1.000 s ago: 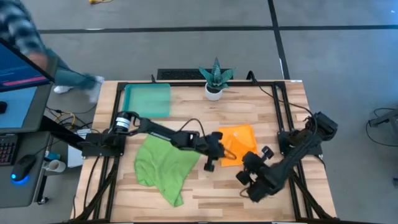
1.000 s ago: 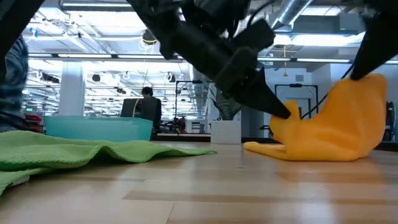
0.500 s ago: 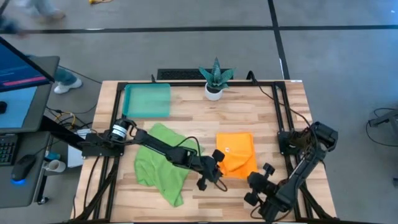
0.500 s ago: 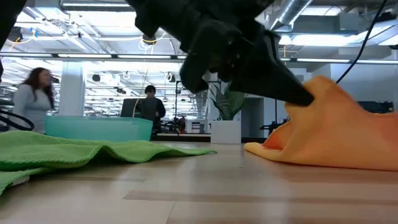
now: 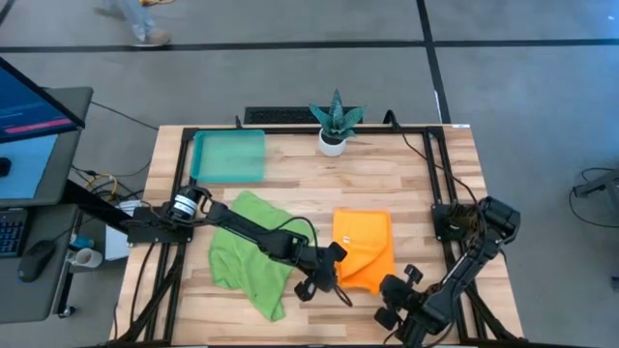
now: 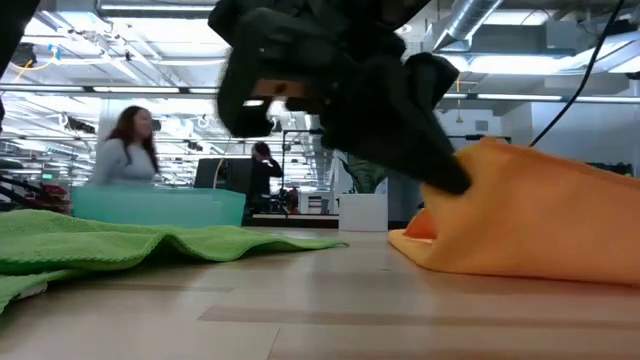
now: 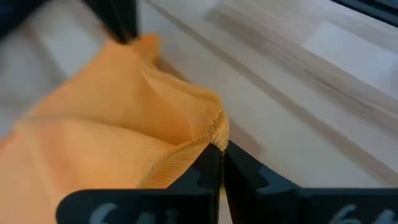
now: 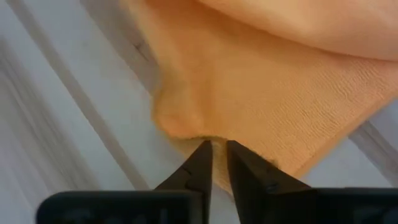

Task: Roll microfiber towels into tight, uniform cylinder then place into a basket
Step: Fold the yellow microfiber cloth

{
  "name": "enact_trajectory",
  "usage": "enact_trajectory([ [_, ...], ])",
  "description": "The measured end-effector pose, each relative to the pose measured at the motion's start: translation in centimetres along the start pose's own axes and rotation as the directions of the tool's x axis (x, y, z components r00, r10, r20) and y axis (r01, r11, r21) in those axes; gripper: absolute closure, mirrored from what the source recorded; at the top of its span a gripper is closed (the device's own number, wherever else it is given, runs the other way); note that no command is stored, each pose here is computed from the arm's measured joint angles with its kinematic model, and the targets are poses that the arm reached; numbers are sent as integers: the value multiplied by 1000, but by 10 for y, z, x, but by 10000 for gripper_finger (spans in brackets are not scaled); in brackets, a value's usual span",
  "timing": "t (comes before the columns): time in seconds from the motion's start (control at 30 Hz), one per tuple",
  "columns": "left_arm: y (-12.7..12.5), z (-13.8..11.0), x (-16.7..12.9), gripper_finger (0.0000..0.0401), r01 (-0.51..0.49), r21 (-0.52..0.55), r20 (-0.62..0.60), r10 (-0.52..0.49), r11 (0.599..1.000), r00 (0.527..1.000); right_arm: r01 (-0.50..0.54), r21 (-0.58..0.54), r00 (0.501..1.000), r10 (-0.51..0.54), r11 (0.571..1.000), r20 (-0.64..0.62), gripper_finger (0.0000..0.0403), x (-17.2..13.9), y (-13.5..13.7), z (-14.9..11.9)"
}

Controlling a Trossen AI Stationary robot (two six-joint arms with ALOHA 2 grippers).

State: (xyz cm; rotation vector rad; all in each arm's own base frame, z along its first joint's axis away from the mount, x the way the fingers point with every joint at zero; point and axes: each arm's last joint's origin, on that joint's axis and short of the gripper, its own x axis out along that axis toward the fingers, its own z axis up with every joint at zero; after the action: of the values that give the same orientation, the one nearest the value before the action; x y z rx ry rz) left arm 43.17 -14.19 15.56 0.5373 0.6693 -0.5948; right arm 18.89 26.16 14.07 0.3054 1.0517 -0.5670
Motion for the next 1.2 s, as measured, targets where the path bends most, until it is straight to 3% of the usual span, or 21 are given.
enact_trajectory([
  [0.37, -6, -10, -1, 401, 60, -8, -102, -61, 998, 993, -43, 25, 997, 44, 999, -63, 248, -14, -1, 2],
  [0.67, -16, -14, -1, 401, 113, -6, -172, -112, 994, 979, -84, -19, 982, 86, 996, 165, 241, -38, -12, 18],
  [0.9, -19, -10, 0, 401, 110, 14, -149, -107, 994, 983, 51, -157, 958, -4, 986, 288, 238, -21, -15, 57],
  [1.07, -19, -10, 0, 401, 113, 21, -151, -108, 993, 983, 154, -209, 962, -98, 966, 255, 216, 1, -24, 95],
  [1.2, -22, -9, 0, 401, 120, 42, -152, -112, 992, 982, 180, -335, 969, -107, 925, 224, 200, 13, -28, 117],
])
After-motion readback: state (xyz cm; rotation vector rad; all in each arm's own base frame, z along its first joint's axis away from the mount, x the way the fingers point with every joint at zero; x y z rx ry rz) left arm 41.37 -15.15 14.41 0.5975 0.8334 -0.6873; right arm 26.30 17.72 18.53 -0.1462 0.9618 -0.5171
